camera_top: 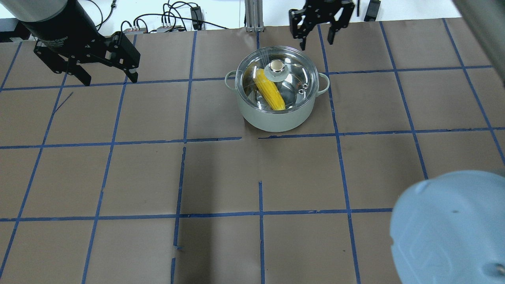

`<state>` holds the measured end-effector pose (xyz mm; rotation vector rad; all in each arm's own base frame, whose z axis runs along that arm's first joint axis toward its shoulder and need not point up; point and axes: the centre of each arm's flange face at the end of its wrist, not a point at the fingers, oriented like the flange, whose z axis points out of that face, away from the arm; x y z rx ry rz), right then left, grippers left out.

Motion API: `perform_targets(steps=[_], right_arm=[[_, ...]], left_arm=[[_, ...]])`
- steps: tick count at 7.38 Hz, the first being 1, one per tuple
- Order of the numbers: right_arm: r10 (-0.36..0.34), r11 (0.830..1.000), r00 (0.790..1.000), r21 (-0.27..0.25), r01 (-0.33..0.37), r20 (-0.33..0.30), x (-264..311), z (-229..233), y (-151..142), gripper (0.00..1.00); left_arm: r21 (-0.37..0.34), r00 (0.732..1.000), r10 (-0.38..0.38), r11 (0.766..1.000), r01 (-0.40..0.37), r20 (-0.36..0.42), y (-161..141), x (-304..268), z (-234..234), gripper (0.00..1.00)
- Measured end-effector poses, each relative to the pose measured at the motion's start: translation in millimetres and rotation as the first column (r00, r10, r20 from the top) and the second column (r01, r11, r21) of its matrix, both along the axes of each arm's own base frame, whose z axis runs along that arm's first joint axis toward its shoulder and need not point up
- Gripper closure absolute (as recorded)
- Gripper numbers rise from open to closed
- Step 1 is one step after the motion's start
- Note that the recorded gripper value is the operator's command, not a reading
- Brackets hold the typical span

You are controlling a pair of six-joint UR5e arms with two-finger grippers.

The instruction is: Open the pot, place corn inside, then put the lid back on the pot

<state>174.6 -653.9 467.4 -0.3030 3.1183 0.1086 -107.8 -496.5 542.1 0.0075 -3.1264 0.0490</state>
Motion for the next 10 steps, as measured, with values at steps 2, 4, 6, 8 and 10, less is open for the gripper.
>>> perform_targets(steps=[2,4,6,8,10], right_arm=[[-0.058,0.998,0.998,0.011,0.058,0.005,-71,21,42,0.00],[-0.093,0.995,0.996,0.030,0.092,0.007,-93,19,64,0.00],[-0.096,0.995,0.995,0.039,0.095,0.007,-86,17,72,0.00],[-0.100,0.994,0.995,0.049,0.100,0.000,-53,12,82,0.00],[-0.104,0.993,0.995,0.050,0.104,-0.005,-33,10,88,0.00]], left_arm=[[0.000,1.000,0.000,1.000,0.000,0.000,0,0,0,0.00],[0.001,1.000,0.000,1.000,0.000,0.000,0,0,-1,0.00],[0.002,1.000,0.000,1.000,0.000,0.001,0,0,-1,0.00],[0.008,1.000,-0.001,1.000,0.001,0.005,1,0,-1,0.00],[0.014,1.000,-0.002,1.000,0.002,0.008,2,1,-2,0.00]])
